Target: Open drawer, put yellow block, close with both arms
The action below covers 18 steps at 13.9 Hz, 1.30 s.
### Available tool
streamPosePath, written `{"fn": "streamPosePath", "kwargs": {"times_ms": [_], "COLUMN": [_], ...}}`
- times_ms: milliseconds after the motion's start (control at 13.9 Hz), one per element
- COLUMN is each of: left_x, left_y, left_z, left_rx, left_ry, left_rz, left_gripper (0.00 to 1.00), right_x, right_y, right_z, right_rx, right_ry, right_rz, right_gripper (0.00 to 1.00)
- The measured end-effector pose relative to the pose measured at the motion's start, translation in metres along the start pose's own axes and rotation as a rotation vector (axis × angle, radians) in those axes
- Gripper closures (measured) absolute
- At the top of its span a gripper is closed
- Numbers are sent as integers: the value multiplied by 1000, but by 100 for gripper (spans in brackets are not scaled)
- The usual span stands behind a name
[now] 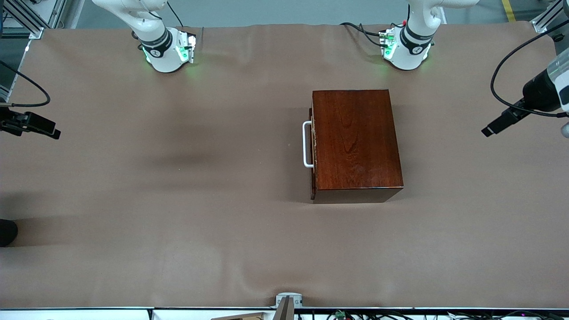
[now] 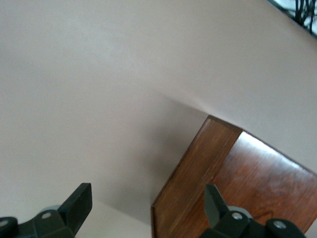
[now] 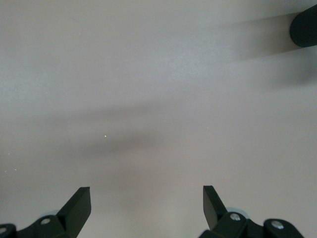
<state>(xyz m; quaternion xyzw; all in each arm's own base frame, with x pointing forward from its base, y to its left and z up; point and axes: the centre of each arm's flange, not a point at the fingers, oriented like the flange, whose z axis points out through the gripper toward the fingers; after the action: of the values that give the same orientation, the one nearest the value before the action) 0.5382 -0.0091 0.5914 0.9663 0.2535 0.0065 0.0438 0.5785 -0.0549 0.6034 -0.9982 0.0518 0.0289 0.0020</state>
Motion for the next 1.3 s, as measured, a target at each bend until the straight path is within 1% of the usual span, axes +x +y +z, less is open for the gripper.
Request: {"fn": "streamPosePath", "kwargs": {"times_ms": [216, 360, 504, 648, 792, 1152, 1296], "left_x": [-3, -5, -9, -15, -13, -6, -7], "left_y": [1, 3, 13, 26, 34, 38, 37], "left_z": [-8, -16, -20, -20, -25, -39, -41], "left_rx": [8, 27, 78, 139, 162, 159, 161], "left_ry": [-13, 4, 20, 1, -24, -33, -41], "left_rz": [135, 227, 326, 411, 458, 567, 581], "left_gripper": [0, 0, 0, 0, 0, 0, 0], "right_x": [0, 0, 0, 0, 0, 0, 0], "right_y": [0, 0, 0, 0, 0, 0, 0], "right_z": [0, 0, 0, 0, 0, 0, 0], "right_rx": [0, 0, 0, 0, 0, 0, 0], "right_ry": [0, 0, 0, 0, 0, 0, 0], "right_rz": [0, 0, 0, 0, 0, 0, 0], "right_gripper": [0, 0, 0, 0, 0, 0, 0]}}
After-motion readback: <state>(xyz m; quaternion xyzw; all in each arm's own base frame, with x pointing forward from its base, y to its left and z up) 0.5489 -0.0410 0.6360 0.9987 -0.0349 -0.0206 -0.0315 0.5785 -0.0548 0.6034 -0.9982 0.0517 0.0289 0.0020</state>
